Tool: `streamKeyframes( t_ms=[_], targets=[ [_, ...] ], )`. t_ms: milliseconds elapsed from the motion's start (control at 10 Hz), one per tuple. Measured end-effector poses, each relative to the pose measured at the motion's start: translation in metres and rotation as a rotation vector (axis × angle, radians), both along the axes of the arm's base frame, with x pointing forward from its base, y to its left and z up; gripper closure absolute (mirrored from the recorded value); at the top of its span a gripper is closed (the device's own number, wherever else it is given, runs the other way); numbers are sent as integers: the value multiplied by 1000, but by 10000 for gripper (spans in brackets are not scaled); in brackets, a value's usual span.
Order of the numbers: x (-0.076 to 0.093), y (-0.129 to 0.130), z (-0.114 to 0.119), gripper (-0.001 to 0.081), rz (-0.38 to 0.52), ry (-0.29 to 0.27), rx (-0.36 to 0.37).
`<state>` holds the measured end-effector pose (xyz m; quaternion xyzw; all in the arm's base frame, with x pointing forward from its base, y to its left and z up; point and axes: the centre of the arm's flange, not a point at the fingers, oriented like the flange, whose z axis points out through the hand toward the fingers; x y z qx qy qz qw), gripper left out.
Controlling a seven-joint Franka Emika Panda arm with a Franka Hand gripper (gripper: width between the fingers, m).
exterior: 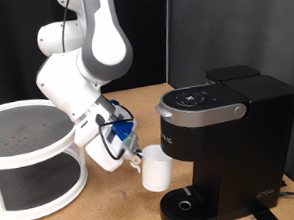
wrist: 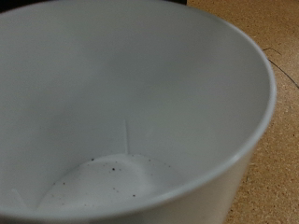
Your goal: Make a cup of coffee with the keurig machine
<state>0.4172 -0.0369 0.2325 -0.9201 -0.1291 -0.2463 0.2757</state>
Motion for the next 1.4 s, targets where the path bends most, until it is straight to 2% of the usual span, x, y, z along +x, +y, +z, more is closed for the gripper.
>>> streamKeyframes(
  t_ms=[400,700,1400],
  targets=[
    [21,20,-10,737,7,-24,12],
    [31,35,-17,737,23,-32,21],
    [29,51,-47,737,36,-42,-1]
  ],
)
